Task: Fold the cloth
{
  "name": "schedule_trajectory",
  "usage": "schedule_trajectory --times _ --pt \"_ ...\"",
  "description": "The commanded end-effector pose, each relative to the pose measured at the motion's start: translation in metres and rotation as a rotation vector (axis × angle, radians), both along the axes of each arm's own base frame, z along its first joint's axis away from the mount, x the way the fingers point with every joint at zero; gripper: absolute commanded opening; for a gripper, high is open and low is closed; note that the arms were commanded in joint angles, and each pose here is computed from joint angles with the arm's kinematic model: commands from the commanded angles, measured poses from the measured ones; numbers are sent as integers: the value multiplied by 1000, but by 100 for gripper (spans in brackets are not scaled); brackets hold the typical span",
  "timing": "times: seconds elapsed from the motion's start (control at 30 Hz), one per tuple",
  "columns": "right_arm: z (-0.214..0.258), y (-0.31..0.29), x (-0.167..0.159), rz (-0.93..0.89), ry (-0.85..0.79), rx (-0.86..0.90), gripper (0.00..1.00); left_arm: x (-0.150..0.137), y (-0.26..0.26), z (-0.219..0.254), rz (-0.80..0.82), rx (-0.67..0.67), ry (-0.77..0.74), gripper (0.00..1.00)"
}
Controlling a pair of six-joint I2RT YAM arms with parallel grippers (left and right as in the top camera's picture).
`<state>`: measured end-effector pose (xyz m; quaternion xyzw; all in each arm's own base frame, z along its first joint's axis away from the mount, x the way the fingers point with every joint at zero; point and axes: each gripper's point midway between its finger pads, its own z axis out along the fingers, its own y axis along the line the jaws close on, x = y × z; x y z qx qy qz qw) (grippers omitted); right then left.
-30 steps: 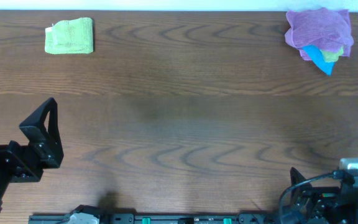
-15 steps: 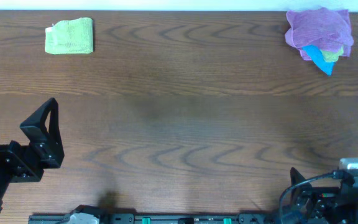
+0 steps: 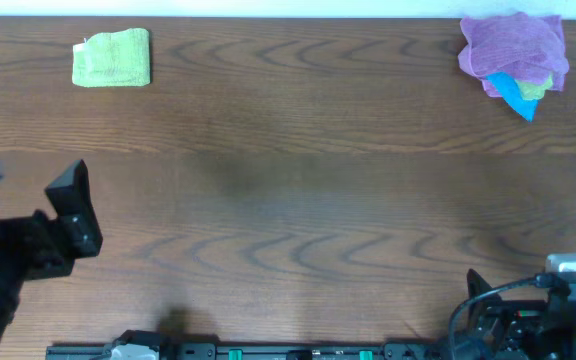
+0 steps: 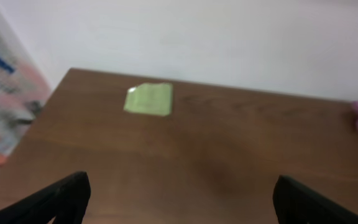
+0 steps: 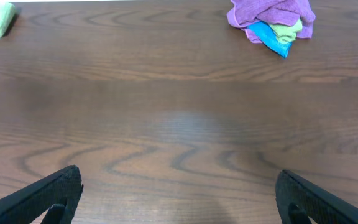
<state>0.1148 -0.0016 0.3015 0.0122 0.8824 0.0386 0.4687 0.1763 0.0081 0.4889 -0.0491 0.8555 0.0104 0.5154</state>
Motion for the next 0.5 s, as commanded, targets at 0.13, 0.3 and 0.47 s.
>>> schedule_trajectory --times 0.13,0.3,0.47 --pt "3 -3 -1 -10 -11 -10 99 -2 9 -45 3 70 17 95" --pt "3 -3 -1 -10 -11 -10 99 -12 13 -89 24 72 -10 95" --pt "3 -3 -1 -10 -11 -9 99 -12 13 -134 18 71 -55 95"
